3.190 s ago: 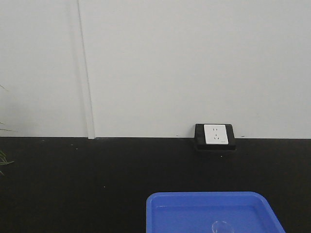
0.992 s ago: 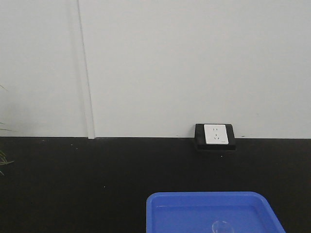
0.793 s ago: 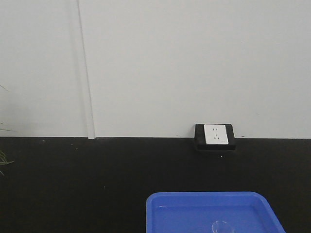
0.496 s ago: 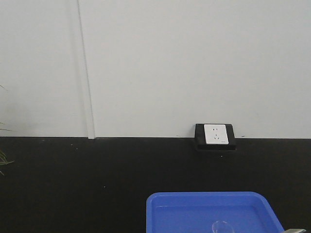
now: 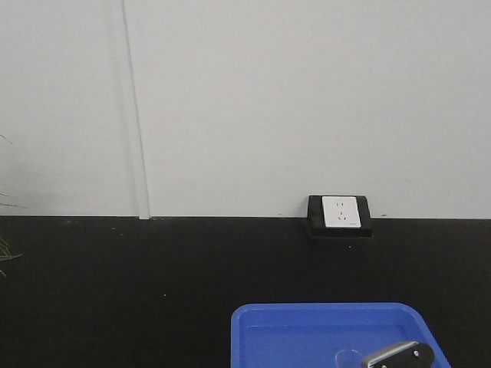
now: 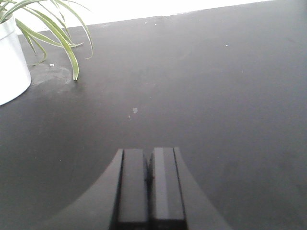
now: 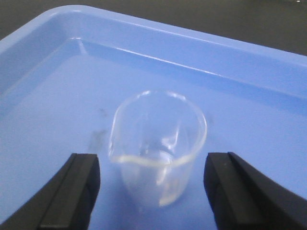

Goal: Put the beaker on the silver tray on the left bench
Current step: 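Close the right gripper around the beaker rim and lift it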

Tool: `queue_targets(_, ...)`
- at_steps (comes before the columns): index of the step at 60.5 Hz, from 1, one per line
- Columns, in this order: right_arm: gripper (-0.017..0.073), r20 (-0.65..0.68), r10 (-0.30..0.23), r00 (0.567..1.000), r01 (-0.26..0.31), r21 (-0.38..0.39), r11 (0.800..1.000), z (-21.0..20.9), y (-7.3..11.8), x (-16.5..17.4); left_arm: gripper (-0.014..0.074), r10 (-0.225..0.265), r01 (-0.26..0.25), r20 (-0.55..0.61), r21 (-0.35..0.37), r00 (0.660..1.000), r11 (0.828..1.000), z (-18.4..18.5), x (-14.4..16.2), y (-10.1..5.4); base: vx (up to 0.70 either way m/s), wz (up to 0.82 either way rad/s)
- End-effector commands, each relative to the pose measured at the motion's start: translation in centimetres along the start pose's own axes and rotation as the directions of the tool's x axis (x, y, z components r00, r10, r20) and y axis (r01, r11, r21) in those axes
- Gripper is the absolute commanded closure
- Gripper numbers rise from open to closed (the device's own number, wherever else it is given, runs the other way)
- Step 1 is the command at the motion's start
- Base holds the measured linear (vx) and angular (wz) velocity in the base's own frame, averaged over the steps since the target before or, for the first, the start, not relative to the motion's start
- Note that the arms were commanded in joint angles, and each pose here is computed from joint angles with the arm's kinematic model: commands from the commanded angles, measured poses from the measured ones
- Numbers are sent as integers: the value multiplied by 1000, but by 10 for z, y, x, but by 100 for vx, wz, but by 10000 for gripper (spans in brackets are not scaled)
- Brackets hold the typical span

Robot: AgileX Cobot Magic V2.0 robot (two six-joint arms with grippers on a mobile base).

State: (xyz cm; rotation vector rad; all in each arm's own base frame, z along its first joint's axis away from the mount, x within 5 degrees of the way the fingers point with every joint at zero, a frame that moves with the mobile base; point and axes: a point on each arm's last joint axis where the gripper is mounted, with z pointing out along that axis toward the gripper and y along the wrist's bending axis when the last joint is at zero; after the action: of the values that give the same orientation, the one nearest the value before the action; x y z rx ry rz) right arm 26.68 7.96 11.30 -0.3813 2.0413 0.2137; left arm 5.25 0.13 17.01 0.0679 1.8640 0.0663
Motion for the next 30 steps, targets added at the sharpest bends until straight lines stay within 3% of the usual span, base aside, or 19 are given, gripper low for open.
queue_targets(1,40,121,-6,993,7,-3,1000,12,-1,-20,592,-3,3,68,5,998,1000,2,-1,-1,0,0)
queue_targets(21,42,117,-6,993,7,-4,1000,51,-5,-20,592,-3,3,68,5,998,1000,2,-1,-1,0,0)
queue_targets(30,119,108,-5,994,6,-3,1000,51,-5,-22,592,-3,3,68,5,998,1000,2,-1,-1,0,0)
